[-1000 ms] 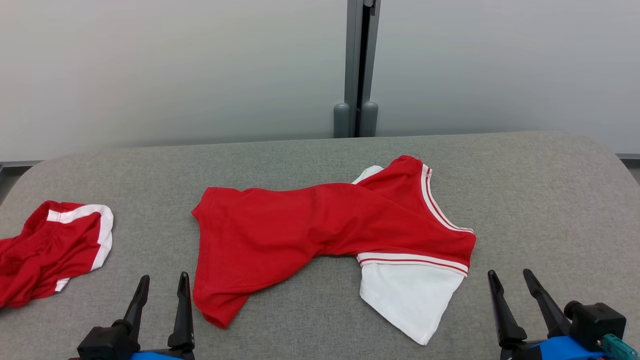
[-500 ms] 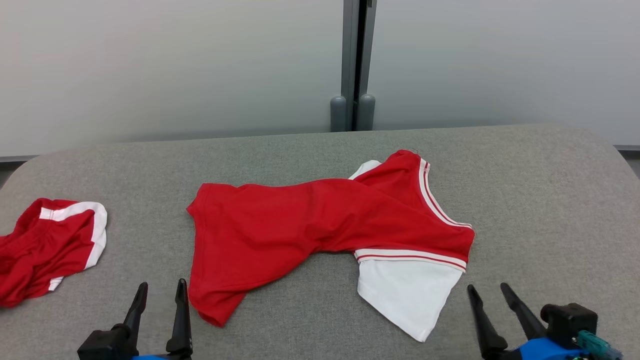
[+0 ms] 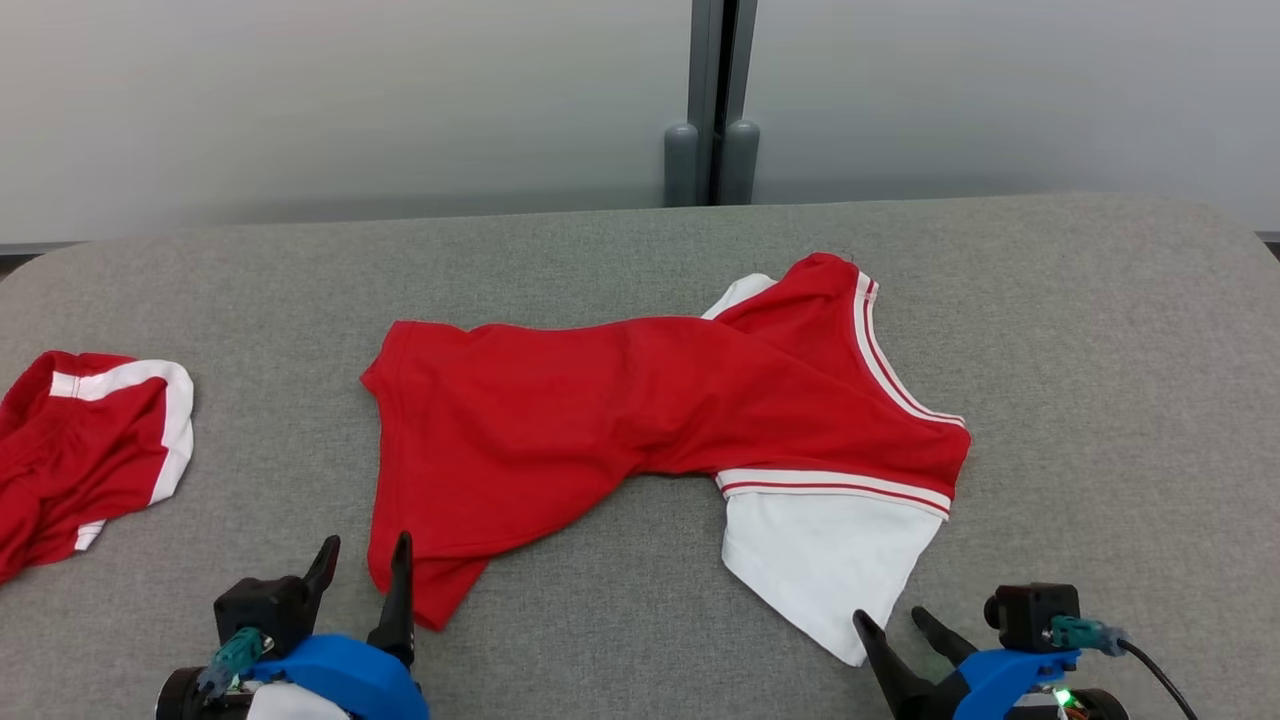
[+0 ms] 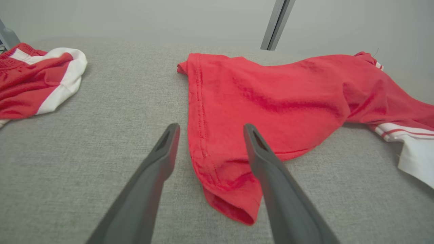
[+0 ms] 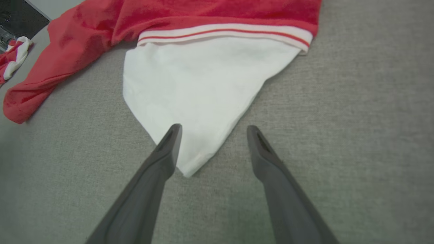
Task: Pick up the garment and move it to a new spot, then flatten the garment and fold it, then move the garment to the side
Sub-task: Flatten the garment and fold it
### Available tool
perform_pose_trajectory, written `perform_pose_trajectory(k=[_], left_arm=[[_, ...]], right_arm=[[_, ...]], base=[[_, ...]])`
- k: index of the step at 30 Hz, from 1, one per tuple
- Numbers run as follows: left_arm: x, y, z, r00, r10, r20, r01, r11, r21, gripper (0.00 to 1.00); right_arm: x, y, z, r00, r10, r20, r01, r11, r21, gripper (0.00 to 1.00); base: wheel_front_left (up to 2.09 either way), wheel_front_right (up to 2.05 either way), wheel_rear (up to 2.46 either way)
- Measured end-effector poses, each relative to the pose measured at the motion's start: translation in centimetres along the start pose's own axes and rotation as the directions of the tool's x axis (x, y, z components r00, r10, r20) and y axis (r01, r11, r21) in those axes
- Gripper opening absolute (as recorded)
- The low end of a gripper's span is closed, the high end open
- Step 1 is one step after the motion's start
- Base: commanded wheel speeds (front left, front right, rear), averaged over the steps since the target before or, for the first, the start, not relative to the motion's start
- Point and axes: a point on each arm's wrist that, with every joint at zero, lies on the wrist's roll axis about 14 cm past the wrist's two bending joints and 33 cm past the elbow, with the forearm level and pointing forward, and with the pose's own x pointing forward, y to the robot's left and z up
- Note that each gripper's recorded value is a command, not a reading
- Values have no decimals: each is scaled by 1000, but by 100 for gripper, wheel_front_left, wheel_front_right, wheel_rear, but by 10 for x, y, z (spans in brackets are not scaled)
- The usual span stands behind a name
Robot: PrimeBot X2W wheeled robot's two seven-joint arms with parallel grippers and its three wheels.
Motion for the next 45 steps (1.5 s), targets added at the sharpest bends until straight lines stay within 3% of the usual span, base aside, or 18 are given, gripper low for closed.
perform_pose_trajectory(k=[9, 26, 28, 30, 34, 37, 40, 41, 42, 45], left_arm=[[12, 9, -17, 996, 13, -88, -15, 1000, -19, 100], [25, 4, -42, 972, -17, -233, -7, 995, -100, 98], [26, 3, -42, 972, -20, -233, -4, 995, -100, 83], [26, -1, -42, 971, -33, -236, 10, 995, -99, 43], [26, -4, -39, 972, -46, -229, 26, 996, -89, 0], [27, -5, -35, 975, -49, -215, 31, 996, -82, 0], [28, -6, -32, 977, -48, -206, 32, 996, -80, 0], [28, -6, -31, 978, -48, -203, 32, 996, -79, 0], [29, -7, -29, 980, -50, -193, 35, 996, -80, 0], [30, -8, -23, 985, -54, -163, 40, 995, -88, 0]], right_arm=[[24, 11, -10, 998, 42, -51, -41, 999, 23, 100], [39, 13, -6, 998, 50, -35, -50, 999, 12, 100], [40, 13, -6, 998, 49, -32, -49, 999, 12, 100], [41, 12, -5, 998, 48, -30, -48, 999, 11, 100], [42, 12, -5, 998, 48, -29, -47, 999, 10, 100], [42, 15, -7, 998, 55, -40, -55, 998, 7, 98], [43, 16, -8, 997, 62, -51, -61, 998, 13, 21], [44, 16, -9, 996, 64, -56, -63, 998, 12, 21], [44, 17, -10, 996, 67, -63, -66, 998, 14, 0], [46, 22, -13, 994, 81, -70, -80, 997, 21, 0]], base=[[0, 0, 0], [0, 0, 0], [0, 0, 0], [0, 0, 0], [0, 0, 0], [0, 0, 0], [0, 0, 0], [0, 0, 0], [0, 0, 0], [0, 0, 0]])
